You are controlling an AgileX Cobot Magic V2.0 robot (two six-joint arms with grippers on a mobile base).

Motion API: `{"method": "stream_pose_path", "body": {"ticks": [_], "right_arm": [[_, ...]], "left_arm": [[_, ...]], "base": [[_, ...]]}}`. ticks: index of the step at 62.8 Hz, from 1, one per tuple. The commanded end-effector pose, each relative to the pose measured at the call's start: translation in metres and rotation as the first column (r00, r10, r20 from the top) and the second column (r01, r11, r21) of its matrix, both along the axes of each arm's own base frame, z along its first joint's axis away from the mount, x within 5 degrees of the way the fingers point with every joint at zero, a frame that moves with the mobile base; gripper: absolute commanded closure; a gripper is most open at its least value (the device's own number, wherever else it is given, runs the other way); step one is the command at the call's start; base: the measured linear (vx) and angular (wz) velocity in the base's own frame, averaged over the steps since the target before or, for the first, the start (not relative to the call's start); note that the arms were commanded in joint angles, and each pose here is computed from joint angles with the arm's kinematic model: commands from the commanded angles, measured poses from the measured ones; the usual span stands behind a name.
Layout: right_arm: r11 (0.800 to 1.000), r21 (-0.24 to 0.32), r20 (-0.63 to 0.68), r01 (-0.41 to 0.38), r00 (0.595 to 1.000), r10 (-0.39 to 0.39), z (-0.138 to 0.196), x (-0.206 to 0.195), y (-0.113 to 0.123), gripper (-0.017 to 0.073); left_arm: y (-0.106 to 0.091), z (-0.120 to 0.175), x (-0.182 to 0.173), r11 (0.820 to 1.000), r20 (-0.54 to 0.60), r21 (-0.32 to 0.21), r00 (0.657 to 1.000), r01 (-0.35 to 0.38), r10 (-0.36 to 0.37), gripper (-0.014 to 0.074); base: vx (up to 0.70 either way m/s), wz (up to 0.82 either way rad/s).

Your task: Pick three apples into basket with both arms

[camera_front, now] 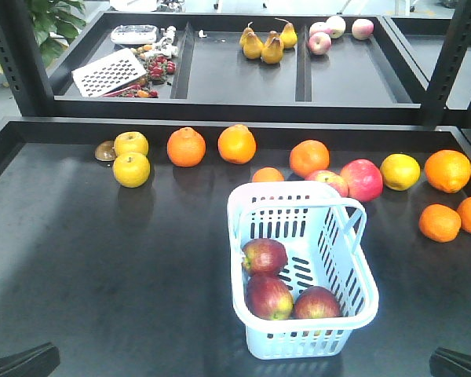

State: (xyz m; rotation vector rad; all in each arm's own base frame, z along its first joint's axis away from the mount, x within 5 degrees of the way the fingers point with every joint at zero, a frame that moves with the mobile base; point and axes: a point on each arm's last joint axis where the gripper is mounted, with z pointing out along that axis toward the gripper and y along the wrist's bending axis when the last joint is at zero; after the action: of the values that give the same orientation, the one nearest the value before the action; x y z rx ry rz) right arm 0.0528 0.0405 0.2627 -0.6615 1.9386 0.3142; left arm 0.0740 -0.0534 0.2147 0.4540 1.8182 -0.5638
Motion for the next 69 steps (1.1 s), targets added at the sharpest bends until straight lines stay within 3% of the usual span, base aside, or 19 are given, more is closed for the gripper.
{"method": "stream_pose_path", "body": {"ticks": [1, 22, 45, 49, 54, 58, 60, 62, 65, 69], "right_arm": [[0.999, 0.039, 0.061, 0.024, 0.998, -0.027, 0.012, 0.003, -0.001, 0.0564], [0.999, 0.038, 0.062, 0.024, 0.998, -0.027, 0.012, 0.003, -0.001, 0.0564], [0.999, 0.038, 0.062, 0.024, 0.998, -0.027, 0.012, 0.003, -0.001, 0.0564], [0.999, 0.038, 0.062, 0.024, 0.998, -0.027, 0.012, 0.003, -0.001, 0.0564], [0.999, 0.038, 0.062, 0.024, 0.998, -0.027, 0.012, 0.003, -0.001, 0.0564], [0.999, 0.038, 0.062, 0.024, 0.998, -0.027, 0.012, 0.003, -0.001, 0.0564], [0.999, 0.038, 0.062, 0.024, 0.998, -0.027, 0.012, 0.003, -0.001, 0.0564], [0.999, 0.038, 0.062, 0.024, 0.998, -0.027, 0.012, 0.003, -0.001, 0.0564], [0.999, 0.038, 0.062, 0.024, 0.998, -0.027, 0.012, 0.003, -0.001, 0.0564], [0.999, 0.039, 0.061, 0.024, 0.998, -0.027, 0.012, 0.003, -0.001, 0.0564]], "left_arm": [[0.001, 0.006, 0.002, 1.000, 0.010, -0.001, 1.000, -0.011, 0.011, 0.0601], [-0.010, 0.005, -0.007, 0.990, -0.020, -0.029, 0.990, 0.141, -0.141, 0.0601], [-0.010, 0.005, -0.007, 0.989, -0.020, -0.035, 0.990, 0.142, -0.143, 0.0601], [-0.011, 0.007, -0.007, 0.988, -0.019, -0.067, 0.990, 0.136, -0.137, 0.0601], [-0.011, 0.014, -0.006, 0.978, -0.015, -0.173, 0.993, 0.115, -0.119, 0.0601], [-0.011, 0.022, -0.004, 0.944, -0.012, -0.319, 0.996, 0.079, -0.088, 0.0601], [-0.010, 0.027, -0.003, 0.914, -0.014, -0.401, 0.997, 0.058, -0.069, 0.0601], [-0.009, 0.032, -0.001, 0.877, -0.016, -0.480, 0.999, 0.037, -0.051, 0.0601], [-0.006, 0.039, 0.001, 0.805, -0.025, -0.594, 0.999, 0.003, -0.022, 0.0601], [-0.002, 0.045, 0.003, 0.730, -0.039, -0.683, 0.999, -0.032, 0.008, 0.0601]], "base": [[0.00, 0.00], [0.00, 0.00], [0.00, 0.00], [0.00, 0.00], [0.00, 0.00], [0.00, 0.00], [0.00, 0.00], [0.00, 0.00], [0.00, 0.00], [0.00, 0.00]]}}
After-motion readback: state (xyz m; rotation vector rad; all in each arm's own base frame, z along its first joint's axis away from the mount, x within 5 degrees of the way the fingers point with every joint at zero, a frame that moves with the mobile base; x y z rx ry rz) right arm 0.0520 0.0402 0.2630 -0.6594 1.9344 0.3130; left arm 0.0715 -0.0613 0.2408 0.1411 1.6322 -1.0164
